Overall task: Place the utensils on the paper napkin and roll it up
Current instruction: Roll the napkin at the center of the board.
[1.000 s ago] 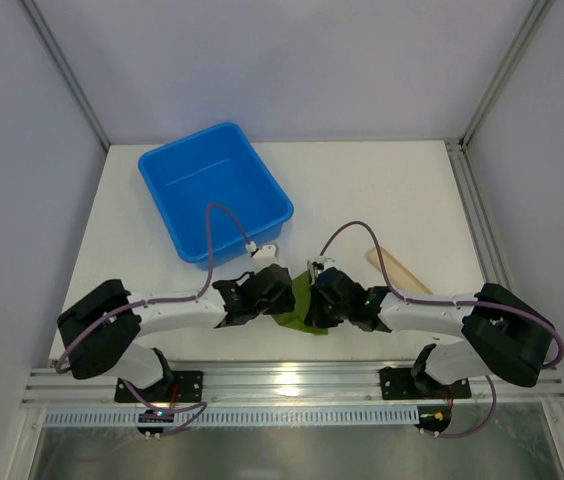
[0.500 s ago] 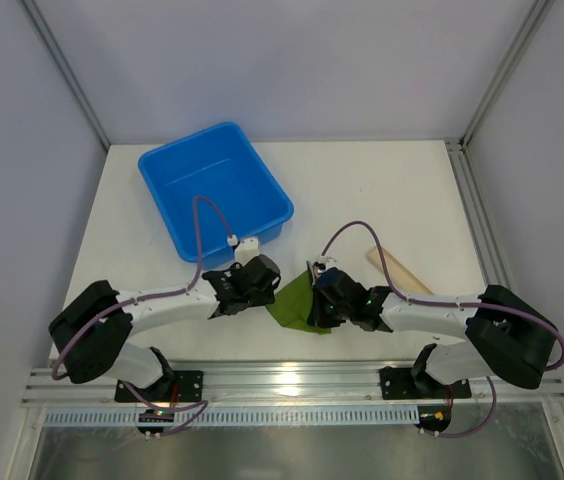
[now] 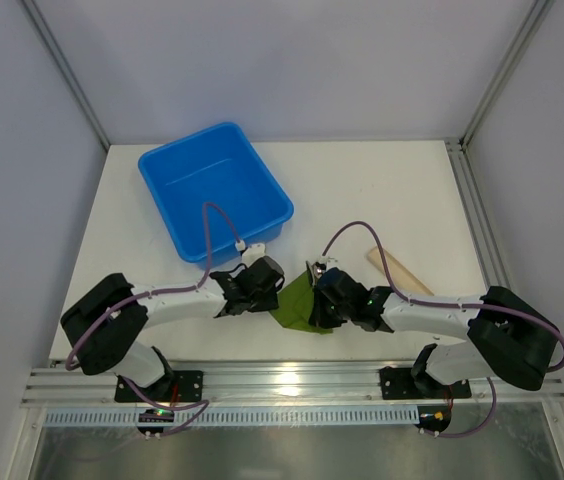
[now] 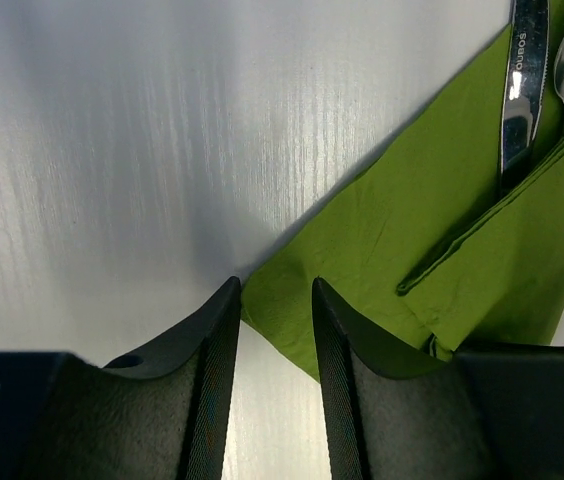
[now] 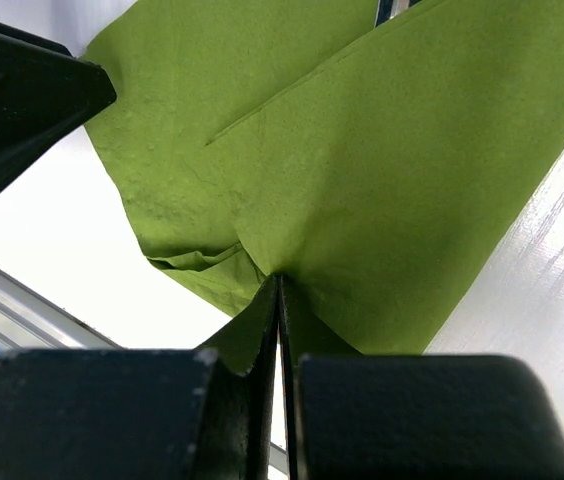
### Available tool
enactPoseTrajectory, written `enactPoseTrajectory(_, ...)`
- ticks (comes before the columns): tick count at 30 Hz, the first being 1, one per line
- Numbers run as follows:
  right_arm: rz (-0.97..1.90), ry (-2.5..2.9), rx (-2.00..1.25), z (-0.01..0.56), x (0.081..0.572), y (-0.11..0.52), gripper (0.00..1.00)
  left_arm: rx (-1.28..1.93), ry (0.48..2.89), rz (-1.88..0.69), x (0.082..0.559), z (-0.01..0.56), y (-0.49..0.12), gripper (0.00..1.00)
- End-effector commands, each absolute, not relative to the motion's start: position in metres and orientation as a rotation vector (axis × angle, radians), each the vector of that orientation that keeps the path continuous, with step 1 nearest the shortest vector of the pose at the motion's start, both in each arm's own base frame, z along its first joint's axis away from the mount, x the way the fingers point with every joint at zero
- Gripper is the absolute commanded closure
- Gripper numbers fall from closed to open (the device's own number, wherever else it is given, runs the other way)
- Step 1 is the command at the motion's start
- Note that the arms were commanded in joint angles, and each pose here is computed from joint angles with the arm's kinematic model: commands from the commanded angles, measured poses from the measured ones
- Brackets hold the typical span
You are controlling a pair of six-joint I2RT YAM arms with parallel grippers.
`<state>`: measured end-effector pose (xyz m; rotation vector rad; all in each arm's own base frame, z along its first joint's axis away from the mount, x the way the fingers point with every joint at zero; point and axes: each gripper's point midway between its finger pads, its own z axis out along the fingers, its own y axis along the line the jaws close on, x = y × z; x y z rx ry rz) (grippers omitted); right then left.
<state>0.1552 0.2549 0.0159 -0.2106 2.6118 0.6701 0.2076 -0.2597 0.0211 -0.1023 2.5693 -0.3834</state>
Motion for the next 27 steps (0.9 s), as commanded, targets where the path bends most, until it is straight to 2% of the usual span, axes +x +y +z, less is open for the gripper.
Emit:
enactPoseTrajectory(1, 0.6, 2.608, -0.227, 0.012, 0.156, 0.244, 0.96, -0.114, 2.613, -0.414, 0.196, 0.016, -0.258, 0.64)
enactPoseTrajectory(20, 0.595, 2.608, -0.219, 0.009, 0.156, 0.242, 0.96, -0.139, 2.644, -0.387, 0.186, 0.004, -0.249, 0.65)
enactPoseTrajectory(27, 0.596, 2.611, -0.214, 0.008, 0.156, 0.242, 0.96, -0.119, 2.617, -0.434, 0.192, 0.011, -0.259, 0.89)
